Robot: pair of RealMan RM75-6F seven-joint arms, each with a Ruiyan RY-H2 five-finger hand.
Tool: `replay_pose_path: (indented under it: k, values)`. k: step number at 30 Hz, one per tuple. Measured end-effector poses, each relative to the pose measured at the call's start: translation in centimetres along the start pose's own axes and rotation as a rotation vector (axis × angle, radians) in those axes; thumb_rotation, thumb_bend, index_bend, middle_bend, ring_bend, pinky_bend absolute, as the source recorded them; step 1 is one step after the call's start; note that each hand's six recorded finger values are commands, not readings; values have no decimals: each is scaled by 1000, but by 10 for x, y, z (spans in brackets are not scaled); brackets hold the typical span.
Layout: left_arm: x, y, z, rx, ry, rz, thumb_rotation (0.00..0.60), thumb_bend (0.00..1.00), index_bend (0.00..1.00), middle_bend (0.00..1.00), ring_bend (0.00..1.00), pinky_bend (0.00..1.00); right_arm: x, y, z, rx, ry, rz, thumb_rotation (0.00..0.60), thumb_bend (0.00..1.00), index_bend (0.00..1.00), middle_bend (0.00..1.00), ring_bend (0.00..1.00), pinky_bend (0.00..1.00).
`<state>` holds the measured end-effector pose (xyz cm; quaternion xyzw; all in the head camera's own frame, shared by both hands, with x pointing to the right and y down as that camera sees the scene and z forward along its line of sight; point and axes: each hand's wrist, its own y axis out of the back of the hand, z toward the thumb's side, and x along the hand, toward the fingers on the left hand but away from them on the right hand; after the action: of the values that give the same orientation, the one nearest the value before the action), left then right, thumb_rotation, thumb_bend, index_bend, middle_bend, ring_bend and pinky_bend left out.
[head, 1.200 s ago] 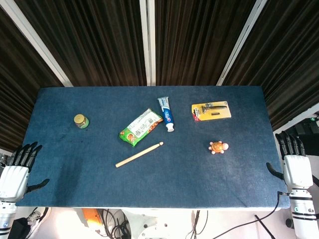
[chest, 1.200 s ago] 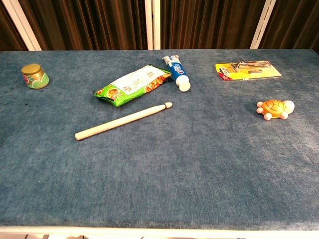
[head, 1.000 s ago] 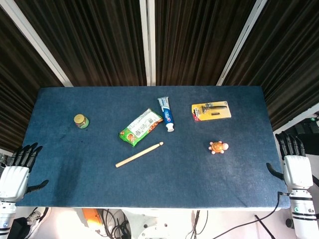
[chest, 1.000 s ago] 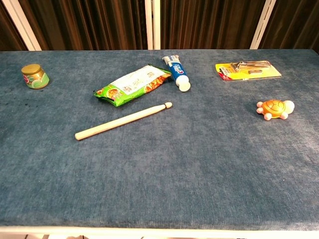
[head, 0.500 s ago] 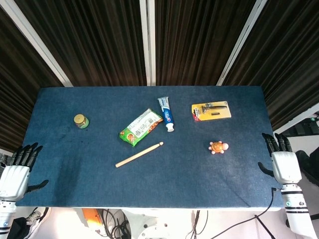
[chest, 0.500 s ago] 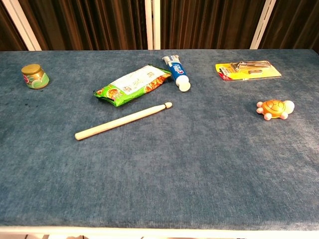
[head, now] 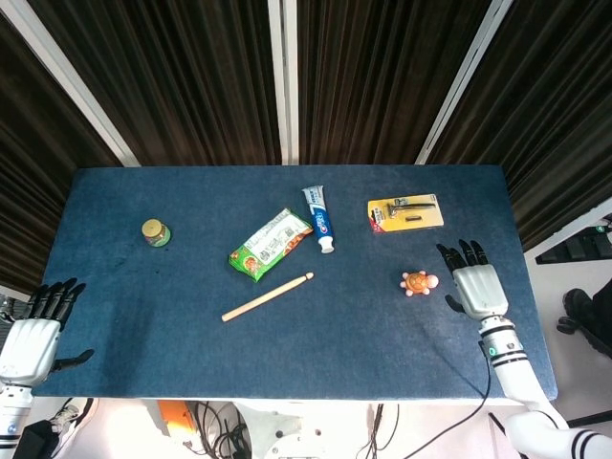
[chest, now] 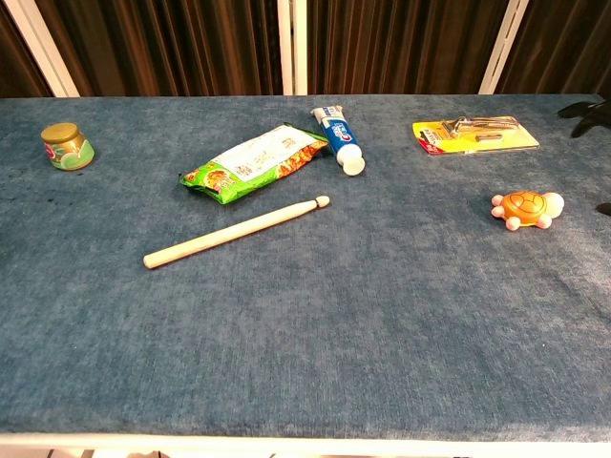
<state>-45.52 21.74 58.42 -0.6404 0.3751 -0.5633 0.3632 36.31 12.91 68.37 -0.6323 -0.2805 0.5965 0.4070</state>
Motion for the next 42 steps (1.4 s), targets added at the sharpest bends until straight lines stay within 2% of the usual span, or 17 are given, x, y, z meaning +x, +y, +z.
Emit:
replay_pose_path:
  k: [5, 11, 18, 23, 25, 28, 30, 32, 35, 42]
  values:
    - [2, 1, 0, -3, -8, 8, 600, 0, 56, 0, 0, 0, -14, -11, 13, 22, 10, 16, 600, 213, 129, 211, 0, 0]
    - [2, 0, -1, -8, -16, 7, 600, 0, 57, 0, 0, 0, -22, -23, 25, 38, 23, 43, 600, 228, 170, 232, 0, 0]
    - [2, 0, -2, -15, -25, 9, 600, 0, 58, 0, 0, 0, -27, -31, 32, 33, 43, 49, 600, 317, 255, 290, 0, 0]
    - [1, 0, -3, -15, -23, 9, 600, 0, 58, 0, 0, 0, -29, -38, 37, 46, 61, 53, 600, 327, 320, 350, 10, 0]
    - [1, -1, -3, -15, -24, 7, 600, 0, 58, 0, 0, 0, -29, -41, 40, 56, 68, 58, 600, 327, 380, 401, 35, 0]
    - [1, -2, -4, -16, -24, 5, 600, 0, 59, 0, 0, 0, -30, -42, 43, 60, 72, 47, 600, 333, 618, 565, 130, 0]
    - [1, -2, -5, -16, -23, 5, 600, 0, 59, 0, 0, 0, -30, -42, 45, 58, 71, 28, 600, 364, 833, 718, 234, 0]
    - [1, -2, -5, -17, -22, 4, 600, 0, 59, 0, 0, 0, -30, -41, 46, 55, 72, 9, 600, 407, 967, 847, 336, 0]
    - [1, -3, -5, -18, -21, 3, 600, 0, 59, 0, 0, 0, -31, -42, 46, 57, 78, -17, 600, 435, 1000, 927, 404, 0]
    - [1, -3, -5, -19, -22, 3, 600, 0, 59, 0, 0, 0, -30, -45, 46, 55, 84, -43, 600, 428, 1000, 945, 421, 0]
